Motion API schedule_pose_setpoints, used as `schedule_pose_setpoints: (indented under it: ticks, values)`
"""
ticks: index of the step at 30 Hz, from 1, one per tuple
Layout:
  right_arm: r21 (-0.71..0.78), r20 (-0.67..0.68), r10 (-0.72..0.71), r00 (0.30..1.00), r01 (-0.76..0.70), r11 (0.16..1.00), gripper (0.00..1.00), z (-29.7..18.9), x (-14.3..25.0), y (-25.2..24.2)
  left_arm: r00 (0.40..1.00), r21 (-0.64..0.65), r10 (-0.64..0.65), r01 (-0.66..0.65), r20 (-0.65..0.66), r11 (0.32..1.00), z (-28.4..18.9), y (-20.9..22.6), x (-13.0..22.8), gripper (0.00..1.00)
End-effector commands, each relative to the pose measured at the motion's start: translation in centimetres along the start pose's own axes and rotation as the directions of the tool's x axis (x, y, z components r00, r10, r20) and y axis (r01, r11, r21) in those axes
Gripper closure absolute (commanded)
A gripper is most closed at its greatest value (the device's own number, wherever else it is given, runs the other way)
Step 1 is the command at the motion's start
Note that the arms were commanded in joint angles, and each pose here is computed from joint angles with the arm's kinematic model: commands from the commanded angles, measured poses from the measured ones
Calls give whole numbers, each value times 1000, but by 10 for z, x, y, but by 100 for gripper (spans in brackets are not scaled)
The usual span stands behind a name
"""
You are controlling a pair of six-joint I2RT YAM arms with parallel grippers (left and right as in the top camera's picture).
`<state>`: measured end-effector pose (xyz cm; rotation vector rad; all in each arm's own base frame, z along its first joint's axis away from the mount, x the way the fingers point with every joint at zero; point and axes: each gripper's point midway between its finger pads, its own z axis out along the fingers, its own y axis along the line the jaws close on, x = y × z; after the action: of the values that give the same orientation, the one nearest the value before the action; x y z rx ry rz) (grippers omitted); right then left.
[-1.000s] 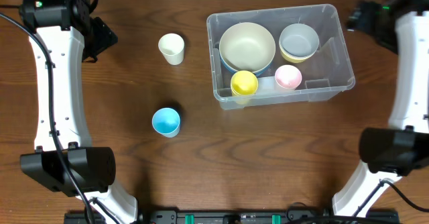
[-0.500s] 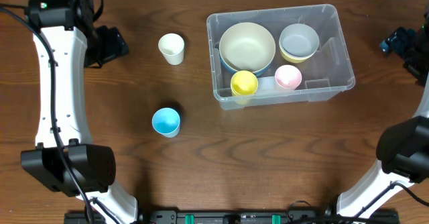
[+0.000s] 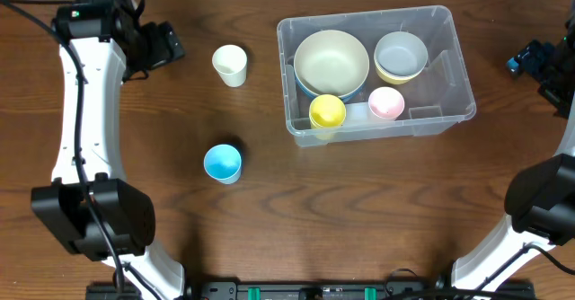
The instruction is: Pack container
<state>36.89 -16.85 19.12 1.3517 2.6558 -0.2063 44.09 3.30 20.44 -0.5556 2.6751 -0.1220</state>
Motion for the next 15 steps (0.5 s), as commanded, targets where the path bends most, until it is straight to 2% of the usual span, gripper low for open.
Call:
schedule_pose_setpoints:
  ticks: [1, 7, 15]
  values:
    - [2, 5, 20, 1000, -20, 1000, 1, -1, -1, -2, 997, 75, 64, -61, -44, 995, 20, -26, 7, 2]
    - [2, 5, 20, 1000, -20, 1000, 1, -1, -1, -2, 995, 88, 73, -66, -75, 994, 65, -53, 12, 2]
    - [2, 5, 20, 1000, -20, 1000, 1, -1, -1, -2, 993, 74, 43, -34, -114, 997, 113, -56, 15, 2]
